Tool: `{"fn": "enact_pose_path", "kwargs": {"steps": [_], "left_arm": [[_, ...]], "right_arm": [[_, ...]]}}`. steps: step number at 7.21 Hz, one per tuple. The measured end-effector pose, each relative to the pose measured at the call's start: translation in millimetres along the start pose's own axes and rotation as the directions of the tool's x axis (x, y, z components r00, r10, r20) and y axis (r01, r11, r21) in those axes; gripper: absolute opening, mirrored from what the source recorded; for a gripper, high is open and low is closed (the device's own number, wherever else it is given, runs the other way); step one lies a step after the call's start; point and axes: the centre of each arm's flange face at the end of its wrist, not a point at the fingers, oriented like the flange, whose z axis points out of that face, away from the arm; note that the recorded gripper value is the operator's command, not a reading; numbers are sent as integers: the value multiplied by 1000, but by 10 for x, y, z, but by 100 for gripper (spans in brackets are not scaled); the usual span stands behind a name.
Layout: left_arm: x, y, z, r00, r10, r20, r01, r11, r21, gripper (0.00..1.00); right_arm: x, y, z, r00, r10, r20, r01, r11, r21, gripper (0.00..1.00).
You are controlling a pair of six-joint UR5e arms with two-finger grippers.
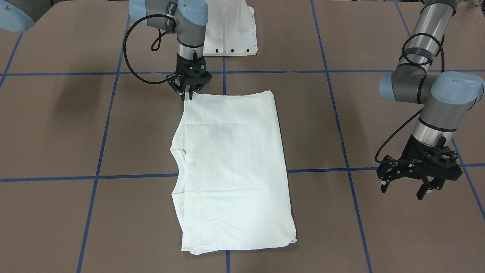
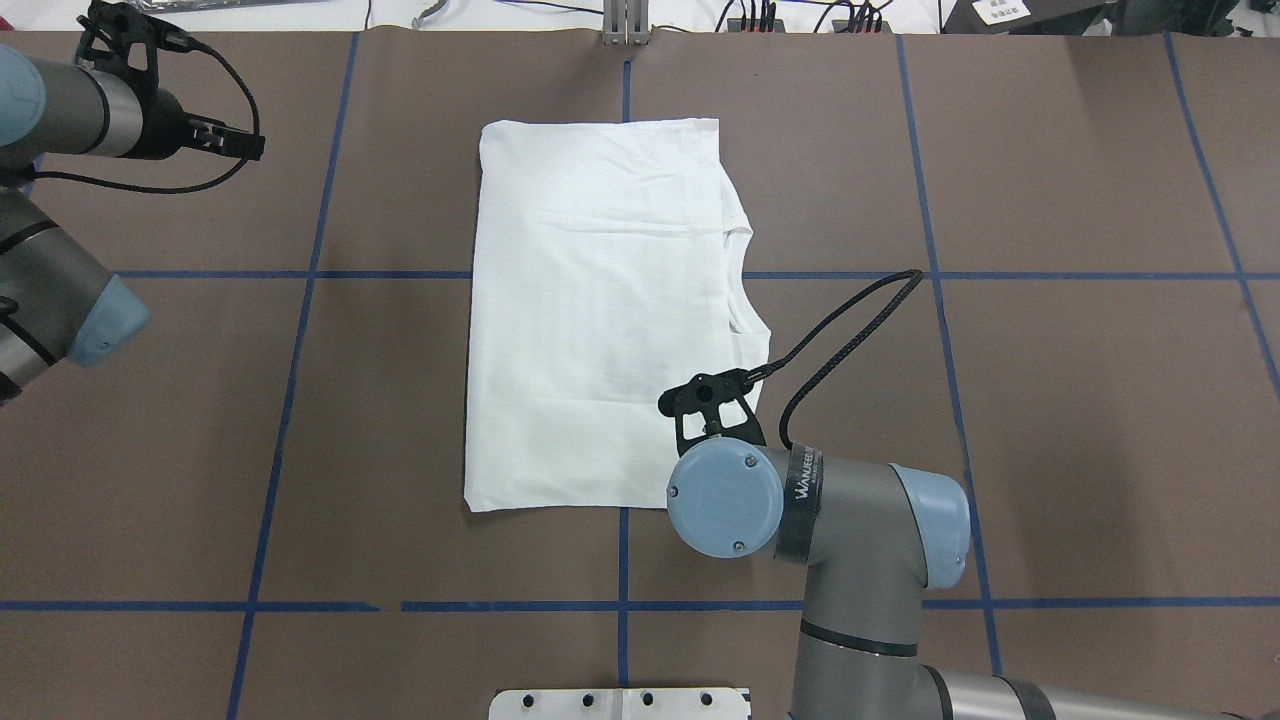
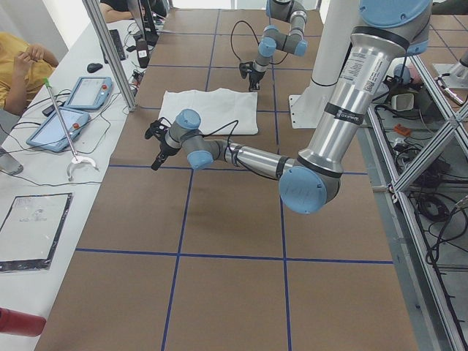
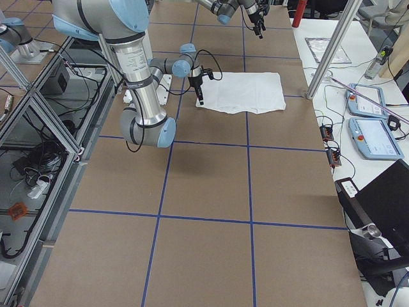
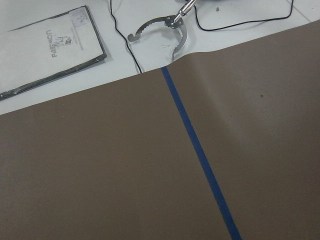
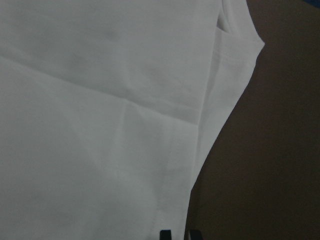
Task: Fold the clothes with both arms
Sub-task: 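Move both grippers to the shirt's side edges nearest the robot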
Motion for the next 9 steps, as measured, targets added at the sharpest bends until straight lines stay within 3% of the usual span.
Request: {"fn": "enact_pose_path", "kwargs": {"steps": [2, 3, 5, 6, 7, 9], "left_arm": [[151, -21, -179, 998, -24, -60, 23, 1000, -20, 100], [284, 52, -404, 991, -81, -109, 77, 996, -41, 100], [677, 508, -994, 958, -173, -227, 151, 983, -108, 100], [998, 804, -1245, 933, -235, -271, 198, 968, -157, 100], [1422, 1075, -1372, 911, -306, -275, 257, 945, -203, 100], [2477, 1545, -1348, 895, -405, -184, 348, 895, -279, 100]], "right_arm": [[131, -309, -330, 997, 48, 63, -50, 998, 44, 100], [242, -416, -551, 988, 70, 137, -79, 995, 59, 100], [542, -345, -735, 957, 100, 274, -128, 988, 84, 100], [714, -257, -723, 941, 130, 313, -165, 982, 89, 100], [851, -193, -688, 929, 171, 327, -211, 974, 88, 100], [958, -152, -623, 922, 214, 321, -256, 962, 92, 100]]}}
